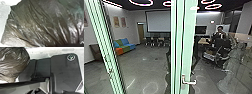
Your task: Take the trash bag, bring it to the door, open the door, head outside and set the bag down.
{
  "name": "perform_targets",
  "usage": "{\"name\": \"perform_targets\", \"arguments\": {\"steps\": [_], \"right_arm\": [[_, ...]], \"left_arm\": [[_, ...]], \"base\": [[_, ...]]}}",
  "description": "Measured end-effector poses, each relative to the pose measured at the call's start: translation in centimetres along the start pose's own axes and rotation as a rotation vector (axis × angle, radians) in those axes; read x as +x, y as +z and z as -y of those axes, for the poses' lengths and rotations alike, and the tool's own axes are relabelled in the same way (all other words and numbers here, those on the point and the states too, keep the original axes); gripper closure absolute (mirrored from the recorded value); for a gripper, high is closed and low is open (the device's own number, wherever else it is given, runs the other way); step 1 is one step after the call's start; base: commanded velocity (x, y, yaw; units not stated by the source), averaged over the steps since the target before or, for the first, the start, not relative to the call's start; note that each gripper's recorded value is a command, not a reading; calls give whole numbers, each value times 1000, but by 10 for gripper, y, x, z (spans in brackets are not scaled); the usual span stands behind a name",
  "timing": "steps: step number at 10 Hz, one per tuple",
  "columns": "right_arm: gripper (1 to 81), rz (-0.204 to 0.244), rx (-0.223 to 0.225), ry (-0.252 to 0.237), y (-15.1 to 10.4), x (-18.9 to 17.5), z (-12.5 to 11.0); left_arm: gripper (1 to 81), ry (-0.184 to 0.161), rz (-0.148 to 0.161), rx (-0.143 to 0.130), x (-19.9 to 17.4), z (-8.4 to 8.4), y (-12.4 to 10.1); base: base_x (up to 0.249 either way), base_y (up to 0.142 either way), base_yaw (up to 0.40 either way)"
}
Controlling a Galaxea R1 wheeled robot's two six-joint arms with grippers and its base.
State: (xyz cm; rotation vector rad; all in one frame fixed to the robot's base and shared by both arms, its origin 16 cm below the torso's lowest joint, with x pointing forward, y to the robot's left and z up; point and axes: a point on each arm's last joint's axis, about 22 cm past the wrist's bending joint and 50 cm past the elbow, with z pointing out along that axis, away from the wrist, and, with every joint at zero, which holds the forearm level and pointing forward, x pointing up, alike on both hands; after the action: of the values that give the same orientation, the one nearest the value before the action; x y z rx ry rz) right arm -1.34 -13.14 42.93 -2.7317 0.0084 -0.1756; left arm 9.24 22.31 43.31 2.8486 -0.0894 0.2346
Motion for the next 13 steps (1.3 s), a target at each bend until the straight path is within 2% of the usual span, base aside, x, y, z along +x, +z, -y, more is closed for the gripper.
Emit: {"name": "perform_targets", "arguments": {"steps": [2, 3, 5, 9, 12, 13], "right_arm": [[10, -18, 52, 7, -5, 0, 10], [10, -31, 79, 11, -9, 2, 13], [10, -53, 141, 20, -24, 6, 18], [10, -79, 166, 41, -67, 2, -20], [10, -93, 230, 58, -88, 3, -6], [10, -105, 254, 65, -102, 8, -6]], "left_arm": [[811, 1, -1, -39, 0, -4, -5], [811, 1, 0, -51, -1, -2, -9], [811, -3, 9, -40, -10, 13, -14], [811, -3, 12, -53, -12, 3, -12], [811, -4, 12, -53, -12, 4, -12], [811, -4, 12, -53, -12, 3, -12]], "base": [[0, 0, 0], [0, 0, 0], [0, 0, 0], [0, 0, 0], [0, 0, 0], [0, 0, 0]]}}
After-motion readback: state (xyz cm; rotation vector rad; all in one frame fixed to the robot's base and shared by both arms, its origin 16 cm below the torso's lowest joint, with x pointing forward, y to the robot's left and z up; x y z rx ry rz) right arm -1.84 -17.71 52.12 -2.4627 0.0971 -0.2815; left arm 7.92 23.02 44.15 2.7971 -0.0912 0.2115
